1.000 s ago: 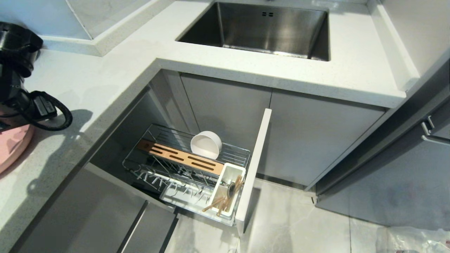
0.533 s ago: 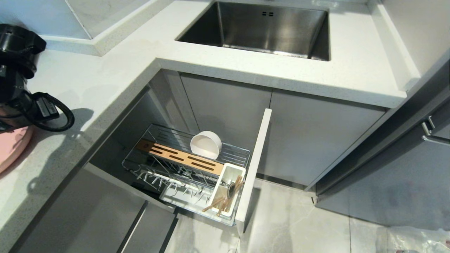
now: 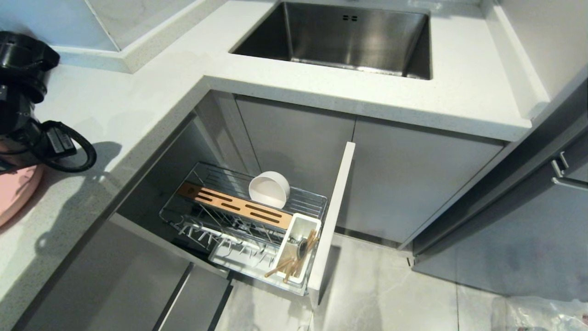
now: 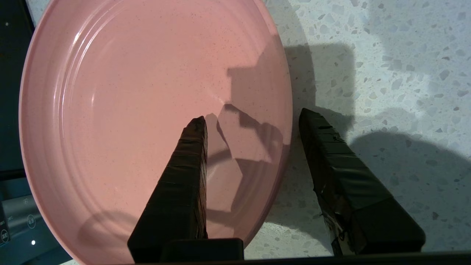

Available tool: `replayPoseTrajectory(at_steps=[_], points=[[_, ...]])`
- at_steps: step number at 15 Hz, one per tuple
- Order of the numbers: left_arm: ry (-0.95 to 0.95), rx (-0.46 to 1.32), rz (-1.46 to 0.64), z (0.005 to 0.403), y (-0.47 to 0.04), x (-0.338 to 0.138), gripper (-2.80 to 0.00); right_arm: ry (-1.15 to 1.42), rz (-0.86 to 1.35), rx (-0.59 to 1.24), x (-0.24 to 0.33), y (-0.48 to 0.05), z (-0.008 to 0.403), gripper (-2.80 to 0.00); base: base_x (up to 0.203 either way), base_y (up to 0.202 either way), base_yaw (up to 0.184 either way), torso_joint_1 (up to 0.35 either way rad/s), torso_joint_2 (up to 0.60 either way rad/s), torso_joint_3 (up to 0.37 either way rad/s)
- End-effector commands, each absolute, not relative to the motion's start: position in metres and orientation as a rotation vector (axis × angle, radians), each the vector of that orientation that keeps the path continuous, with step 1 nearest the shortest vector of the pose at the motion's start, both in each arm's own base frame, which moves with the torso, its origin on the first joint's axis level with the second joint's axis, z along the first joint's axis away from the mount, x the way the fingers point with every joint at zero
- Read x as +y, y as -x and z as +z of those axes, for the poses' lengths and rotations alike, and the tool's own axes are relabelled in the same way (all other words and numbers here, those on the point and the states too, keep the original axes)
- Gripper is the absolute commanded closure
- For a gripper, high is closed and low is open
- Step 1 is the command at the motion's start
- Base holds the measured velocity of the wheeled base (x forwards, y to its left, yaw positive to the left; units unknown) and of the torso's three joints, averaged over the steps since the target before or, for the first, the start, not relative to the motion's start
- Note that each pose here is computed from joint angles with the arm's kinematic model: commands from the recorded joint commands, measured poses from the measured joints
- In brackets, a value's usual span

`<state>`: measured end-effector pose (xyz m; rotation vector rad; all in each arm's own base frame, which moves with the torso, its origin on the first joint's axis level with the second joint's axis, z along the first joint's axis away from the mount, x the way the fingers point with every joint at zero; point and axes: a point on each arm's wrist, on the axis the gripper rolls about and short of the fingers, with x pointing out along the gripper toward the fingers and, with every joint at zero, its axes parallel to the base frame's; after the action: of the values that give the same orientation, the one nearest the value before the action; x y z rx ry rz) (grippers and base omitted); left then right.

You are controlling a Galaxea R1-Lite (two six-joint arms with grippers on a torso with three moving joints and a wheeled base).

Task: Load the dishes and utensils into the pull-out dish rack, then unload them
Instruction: Pick up the plate and place it in the cupboard

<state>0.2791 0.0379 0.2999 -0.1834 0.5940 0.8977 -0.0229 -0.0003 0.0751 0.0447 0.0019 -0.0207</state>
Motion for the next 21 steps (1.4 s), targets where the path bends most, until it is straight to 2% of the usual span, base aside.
replayPoseTrajectory(at_steps=[1, 11, 15, 18, 21], points=[[0.185, 0.59, 0.904, 0.301, -0.278, 0.038, 0.0, -0.045, -0.021, 0.004, 0.0, 0.023, 0.075, 0.0, 0.0, 0.0, 0.0, 0.0, 0.0, 0.0], [0.239, 0.459, 0.89, 0.335, -0.251, 0.036, 0.0, -0.045, -0.02, 0.004, 0.0, 0.023, 0.075, 0.0, 0.0, 0.0, 0.0, 0.0, 0.0, 0.0], [0.292, 0.341, 0.856, 0.365, -0.223, 0.032, 0.0, -0.044, -0.021, 0.004, 0.0, 0.023, 0.075, 0.0, 0.0, 0.0, 0.0, 0.0, 0.0, 0.0], [0.358, 0.236, 0.751, 0.391, -0.186, 0.021, 0.0, -0.045, -0.021, 0.004, 0.0, 0.023, 0.075, 0.0, 0.0, 0.0, 0.0, 0.0, 0.0, 0.0], [0.373, 0.214, 0.512, 0.401, -0.142, -0.004, 0.0, -0.046, -0.022, 0.004, 0.0, 0.023, 0.075, 0.0, 0.0, 0.0, 0.0, 0.0, 0.0, 0.0]])
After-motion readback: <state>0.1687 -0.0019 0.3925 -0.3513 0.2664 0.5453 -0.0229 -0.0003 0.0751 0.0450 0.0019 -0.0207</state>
